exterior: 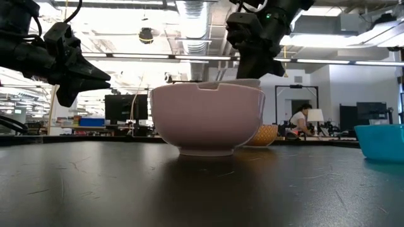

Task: Nest bowls inside each other
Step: Stack the white bowl on top of the light orange bowl

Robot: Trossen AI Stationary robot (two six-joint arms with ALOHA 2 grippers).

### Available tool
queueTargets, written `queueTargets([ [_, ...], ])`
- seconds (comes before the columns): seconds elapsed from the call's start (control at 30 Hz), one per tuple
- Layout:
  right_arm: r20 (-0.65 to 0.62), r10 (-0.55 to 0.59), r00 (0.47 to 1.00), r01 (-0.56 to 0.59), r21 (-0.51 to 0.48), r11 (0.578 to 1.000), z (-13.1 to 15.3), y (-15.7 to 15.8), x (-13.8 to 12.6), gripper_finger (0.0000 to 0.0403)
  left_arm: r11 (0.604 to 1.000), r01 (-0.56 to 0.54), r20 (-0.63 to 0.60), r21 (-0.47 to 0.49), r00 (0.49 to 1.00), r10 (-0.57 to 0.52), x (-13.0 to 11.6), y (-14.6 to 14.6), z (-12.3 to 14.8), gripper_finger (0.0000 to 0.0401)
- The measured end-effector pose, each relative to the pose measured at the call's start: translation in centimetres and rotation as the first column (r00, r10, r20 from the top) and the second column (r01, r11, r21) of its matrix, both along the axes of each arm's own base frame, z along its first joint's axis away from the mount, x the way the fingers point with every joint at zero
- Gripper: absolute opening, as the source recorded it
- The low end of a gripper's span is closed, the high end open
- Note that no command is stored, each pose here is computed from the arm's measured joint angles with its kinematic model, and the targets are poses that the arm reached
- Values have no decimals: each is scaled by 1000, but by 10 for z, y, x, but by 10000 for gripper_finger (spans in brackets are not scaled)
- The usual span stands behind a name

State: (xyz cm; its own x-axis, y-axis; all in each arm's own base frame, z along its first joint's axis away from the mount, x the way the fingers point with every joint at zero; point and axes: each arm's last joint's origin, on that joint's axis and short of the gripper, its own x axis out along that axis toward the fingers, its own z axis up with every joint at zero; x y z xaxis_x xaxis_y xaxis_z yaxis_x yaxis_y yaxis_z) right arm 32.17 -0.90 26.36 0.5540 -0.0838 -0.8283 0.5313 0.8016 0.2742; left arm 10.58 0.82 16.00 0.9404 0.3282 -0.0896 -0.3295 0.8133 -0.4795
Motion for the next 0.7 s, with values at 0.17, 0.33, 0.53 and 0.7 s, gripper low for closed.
queueTargets([
  [0.17, -27, 4, 1000, -4, -5, 1000, 15, 0, -2, 107, 1000, 0, 0, 0, 1000, 0, 0, 0, 0, 88],
  [0.33, 55, 62, 997, -60, -34, 998, 30, 6, 5, 118, 1000, 0, 0, 0, 1000, 0, 0, 0, 0, 88],
  [0.53, 311, 207, 927, -171, -140, 975, 21, 30, 41, 118, 1000, 1, -5, 13, 1000, -1, 0, 0, 0, 88],
  [0.7, 372, 309, 875, -216, -272, 938, -8, 51, 73, 118, 1000, 3, -6, 15, 1000, -3, 0, 0, 0, 88],
])
